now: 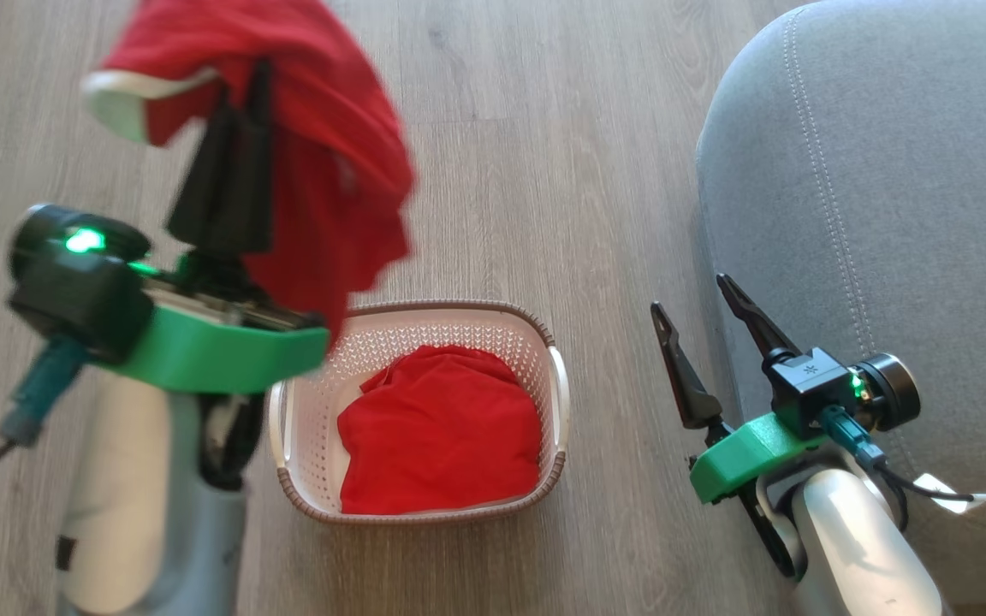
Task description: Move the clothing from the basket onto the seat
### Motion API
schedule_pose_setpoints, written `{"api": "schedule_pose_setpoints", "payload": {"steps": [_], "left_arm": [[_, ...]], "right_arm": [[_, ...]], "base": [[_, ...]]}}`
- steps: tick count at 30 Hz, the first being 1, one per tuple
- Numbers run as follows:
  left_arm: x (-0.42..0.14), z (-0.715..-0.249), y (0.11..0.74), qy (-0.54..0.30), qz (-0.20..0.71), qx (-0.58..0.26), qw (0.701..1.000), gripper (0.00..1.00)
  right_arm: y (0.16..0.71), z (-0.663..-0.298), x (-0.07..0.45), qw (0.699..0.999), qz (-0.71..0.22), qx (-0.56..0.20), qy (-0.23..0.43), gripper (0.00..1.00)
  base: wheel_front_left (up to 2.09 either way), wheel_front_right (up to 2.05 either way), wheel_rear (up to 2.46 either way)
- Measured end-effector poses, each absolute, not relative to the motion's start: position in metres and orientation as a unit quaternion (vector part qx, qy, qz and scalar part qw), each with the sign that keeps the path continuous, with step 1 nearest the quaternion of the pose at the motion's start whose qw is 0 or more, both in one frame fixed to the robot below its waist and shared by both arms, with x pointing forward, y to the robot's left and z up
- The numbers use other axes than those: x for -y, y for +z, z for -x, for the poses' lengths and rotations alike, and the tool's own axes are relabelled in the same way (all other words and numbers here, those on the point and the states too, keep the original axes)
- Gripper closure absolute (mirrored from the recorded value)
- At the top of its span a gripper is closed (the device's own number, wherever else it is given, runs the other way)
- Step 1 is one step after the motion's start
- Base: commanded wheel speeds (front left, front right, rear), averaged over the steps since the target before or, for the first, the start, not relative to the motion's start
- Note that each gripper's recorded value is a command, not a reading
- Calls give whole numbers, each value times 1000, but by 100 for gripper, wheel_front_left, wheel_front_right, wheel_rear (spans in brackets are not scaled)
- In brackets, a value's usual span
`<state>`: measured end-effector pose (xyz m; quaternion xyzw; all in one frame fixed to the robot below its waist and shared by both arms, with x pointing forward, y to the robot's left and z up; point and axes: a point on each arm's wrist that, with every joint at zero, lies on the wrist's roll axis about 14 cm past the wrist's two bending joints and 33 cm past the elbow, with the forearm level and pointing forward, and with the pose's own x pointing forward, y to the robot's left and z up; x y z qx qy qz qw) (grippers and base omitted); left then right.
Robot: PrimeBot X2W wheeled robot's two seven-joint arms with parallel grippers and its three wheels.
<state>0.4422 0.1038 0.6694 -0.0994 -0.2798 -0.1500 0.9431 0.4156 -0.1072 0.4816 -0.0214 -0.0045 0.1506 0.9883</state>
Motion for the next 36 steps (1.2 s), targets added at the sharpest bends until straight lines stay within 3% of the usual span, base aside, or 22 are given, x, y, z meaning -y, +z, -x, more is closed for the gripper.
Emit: {"api": "schedule_pose_setpoints", "payload": {"steps": [9,20,36], "left_arm": [[-59,-427,652,-219,105,252,937,100],[-55,-426,654,-226,107,255,934,100],[-30,-419,644,-266,110,236,928,100]], "right_arm": [[485,-418,104,987,23,11,157,0],[493,-418,100,985,35,25,166,0],[544,-403,36,924,137,127,333,0]], "base": [[0,0,0],[0,0,0],[0,0,0]]}}
